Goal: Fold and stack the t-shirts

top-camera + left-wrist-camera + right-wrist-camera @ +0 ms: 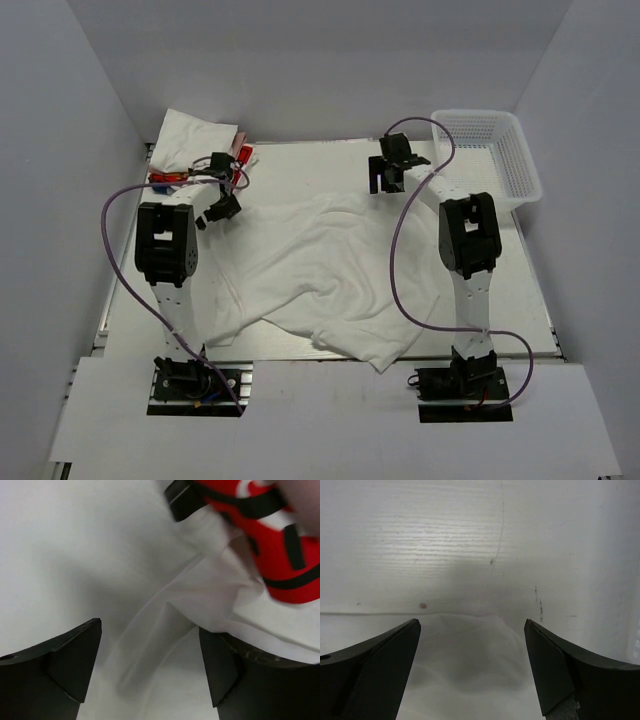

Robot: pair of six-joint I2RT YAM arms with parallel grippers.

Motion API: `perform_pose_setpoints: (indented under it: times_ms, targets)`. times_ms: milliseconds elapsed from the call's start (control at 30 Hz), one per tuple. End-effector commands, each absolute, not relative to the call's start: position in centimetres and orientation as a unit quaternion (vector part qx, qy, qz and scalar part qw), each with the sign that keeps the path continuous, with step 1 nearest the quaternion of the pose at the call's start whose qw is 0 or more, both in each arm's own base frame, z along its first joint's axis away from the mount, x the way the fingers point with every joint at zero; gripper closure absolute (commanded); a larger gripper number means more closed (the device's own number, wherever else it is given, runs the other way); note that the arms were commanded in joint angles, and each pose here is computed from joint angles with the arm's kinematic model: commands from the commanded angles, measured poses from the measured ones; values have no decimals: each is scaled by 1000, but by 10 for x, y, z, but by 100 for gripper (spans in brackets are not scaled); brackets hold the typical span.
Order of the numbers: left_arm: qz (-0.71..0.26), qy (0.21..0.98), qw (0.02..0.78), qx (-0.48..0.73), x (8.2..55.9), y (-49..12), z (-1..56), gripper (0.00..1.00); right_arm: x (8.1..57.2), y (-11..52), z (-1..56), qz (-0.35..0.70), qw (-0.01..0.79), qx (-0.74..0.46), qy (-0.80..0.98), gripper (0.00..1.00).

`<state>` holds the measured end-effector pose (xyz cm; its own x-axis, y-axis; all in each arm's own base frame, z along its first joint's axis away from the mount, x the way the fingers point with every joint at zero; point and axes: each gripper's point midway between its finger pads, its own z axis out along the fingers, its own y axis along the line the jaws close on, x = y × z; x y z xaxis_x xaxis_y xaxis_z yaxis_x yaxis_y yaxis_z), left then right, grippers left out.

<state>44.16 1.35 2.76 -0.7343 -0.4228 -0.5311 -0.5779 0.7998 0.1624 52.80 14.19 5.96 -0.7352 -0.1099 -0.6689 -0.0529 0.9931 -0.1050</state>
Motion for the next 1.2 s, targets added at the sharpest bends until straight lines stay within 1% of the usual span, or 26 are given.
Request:
perform_pose_setpoints:
  times_ms: [0,100,133,233,267,300,333,367,467,500,533,567,600,667,700,733,767,833,900,933,967,1000,1033,1067,1100,1167]
  targets:
    - [124,916,276,-262,473,7,30,13,536,140,59,-30,344,-50,937,10]
    - [101,922,273,-254,476,3,23,38,527,139,41,-21,314,-52,948,10]
    - [90,925,270,-251,475,-1,19,54,523,139,35,-20,303,-49,951,13]
    - [88,926,269,-250,473,2,22,72,510,138,25,-9,281,-42,959,24]
    - [88,926,267,-250,467,3,24,80,503,142,21,3,274,-44,961,40]
    - [93,926,271,-247,465,5,28,85,500,142,16,9,272,-40,961,52]
    - [93,926,270,-246,460,5,30,96,495,146,22,27,272,-39,961,72]
    - [90,924,278,-248,462,5,38,100,494,149,30,34,279,-40,959,81]
    - [90,917,314,-230,458,0,77,100,509,157,64,51,331,-54,941,100]
    - [101,910,332,-226,458,6,93,100,516,160,102,61,372,-54,925,100]
    - [95,906,350,-219,458,2,109,100,517,160,118,63,389,-53,918,100]
    - [80,889,391,-225,457,2,147,100,519,157,135,61,408,-50,909,100]
    - [62,883,410,-218,455,-2,166,100,518,157,189,72,466,-47,881,100]
    - [49,863,454,-217,443,0,203,100,508,146,217,62,499,-43,863,100]
    - [16,831,514,-212,432,-3,257,100,502,142,256,67,548,-41,833,100]
    - [2,815,542,-205,422,-5,281,100,487,136,280,64,570,-49,818,100]
    - [-32,780,595,-191,399,-9,327,100,474,128,317,61,603,-43,794,100]
    - [-64,739,648,-172,371,-13,376,100,457,116,342,50,622,-40,780,100]
    - [-108,701,690,-145,341,-24,419,100,419,105,403,59,675,-37,734,100]
    - [-129,673,717,-131,322,-28,449,100,409,101,418,61,688,-37,722,100]
    - [-150,639,746,-109,290,-32,480,100,373,93,461,76,726,-36,683,100]
    - [-160,615,765,-101,269,-33,505,100,360,89,478,81,739,-35,668,100]
    - [-164,600,777,-96,253,-31,519,100,346,87,492,88,752,-37,653,100]
    - [-172,579,792,-88,229,-31,535,100,306,75,530,96,786,-32,610,100]
    - [-170,565,803,-84,209,-29,551,100,292,72,542,99,797,-37,595,100]
    - [-175,548,815,-75,185,-28,568,100,241,57,584,103,834,-35,540,100]
